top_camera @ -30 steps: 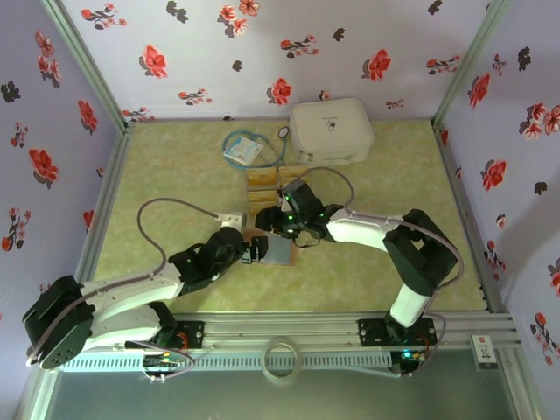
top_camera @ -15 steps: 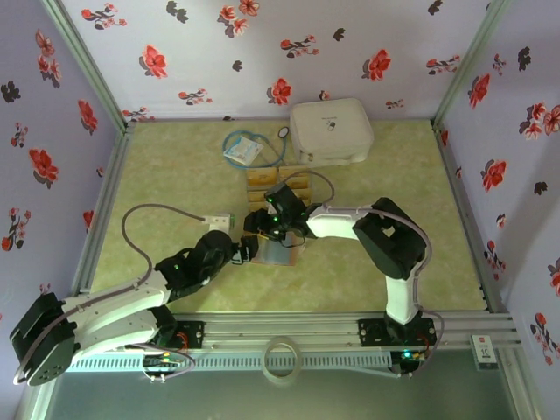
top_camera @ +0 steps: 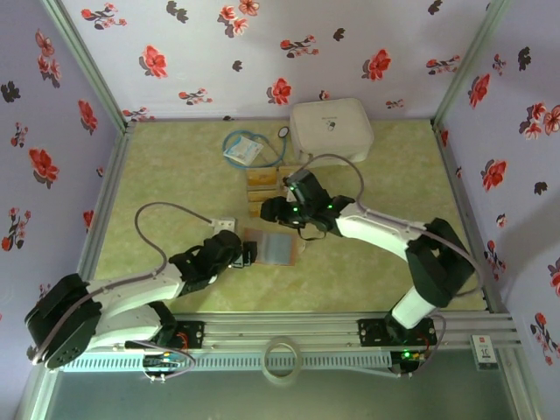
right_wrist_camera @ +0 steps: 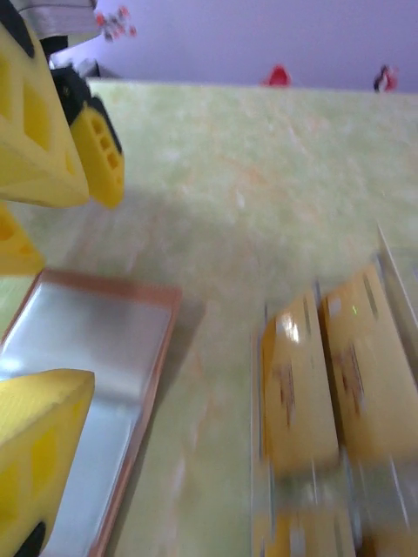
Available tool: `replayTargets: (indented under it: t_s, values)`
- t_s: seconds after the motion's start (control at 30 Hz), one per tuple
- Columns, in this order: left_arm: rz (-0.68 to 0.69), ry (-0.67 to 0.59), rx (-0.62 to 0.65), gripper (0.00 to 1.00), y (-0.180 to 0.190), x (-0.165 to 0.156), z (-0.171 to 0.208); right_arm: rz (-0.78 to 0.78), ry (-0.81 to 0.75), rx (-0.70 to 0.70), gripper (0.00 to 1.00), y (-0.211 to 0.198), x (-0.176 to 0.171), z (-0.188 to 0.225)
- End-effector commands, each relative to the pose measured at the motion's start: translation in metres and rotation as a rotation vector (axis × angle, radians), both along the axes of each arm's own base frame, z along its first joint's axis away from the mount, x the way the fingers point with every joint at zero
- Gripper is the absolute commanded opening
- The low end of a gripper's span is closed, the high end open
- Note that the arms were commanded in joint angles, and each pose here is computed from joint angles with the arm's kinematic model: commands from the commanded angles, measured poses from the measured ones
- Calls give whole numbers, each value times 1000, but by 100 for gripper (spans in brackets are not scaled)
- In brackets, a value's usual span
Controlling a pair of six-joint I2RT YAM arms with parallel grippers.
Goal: Put the credit cards into the card holder
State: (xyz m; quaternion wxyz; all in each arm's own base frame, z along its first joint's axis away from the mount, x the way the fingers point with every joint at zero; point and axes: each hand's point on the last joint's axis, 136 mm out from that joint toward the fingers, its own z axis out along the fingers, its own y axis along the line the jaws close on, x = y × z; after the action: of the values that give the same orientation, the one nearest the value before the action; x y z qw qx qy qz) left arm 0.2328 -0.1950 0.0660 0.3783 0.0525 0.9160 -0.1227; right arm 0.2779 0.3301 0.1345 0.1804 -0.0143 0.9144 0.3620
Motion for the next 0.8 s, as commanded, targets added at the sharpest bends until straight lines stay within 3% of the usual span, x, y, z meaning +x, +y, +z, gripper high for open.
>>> replayTargets:
  t_s: [0.0,0.13,0.43,0.53,0.7,0.77]
  values:
    - [15,13,42,88,-3,10,2,-28,12,-246,52,-53,-16,-37]
    - [24,46,84,89,-6,15,-7,-34,15,-347,52,-79,-27,-51]
    - [42,80,129,89,-4,18,-20,-17,57,-400,47,-89,-37,-83]
    - [47,92,141,89,-2,17,-26,-13,67,-409,36,-89,-38,-91]
    - [54,110,157,89,2,14,-36,-32,61,-423,2,-96,-29,-95]
    - [53,114,164,89,2,15,-39,-49,59,-418,0,-101,-24,-93]
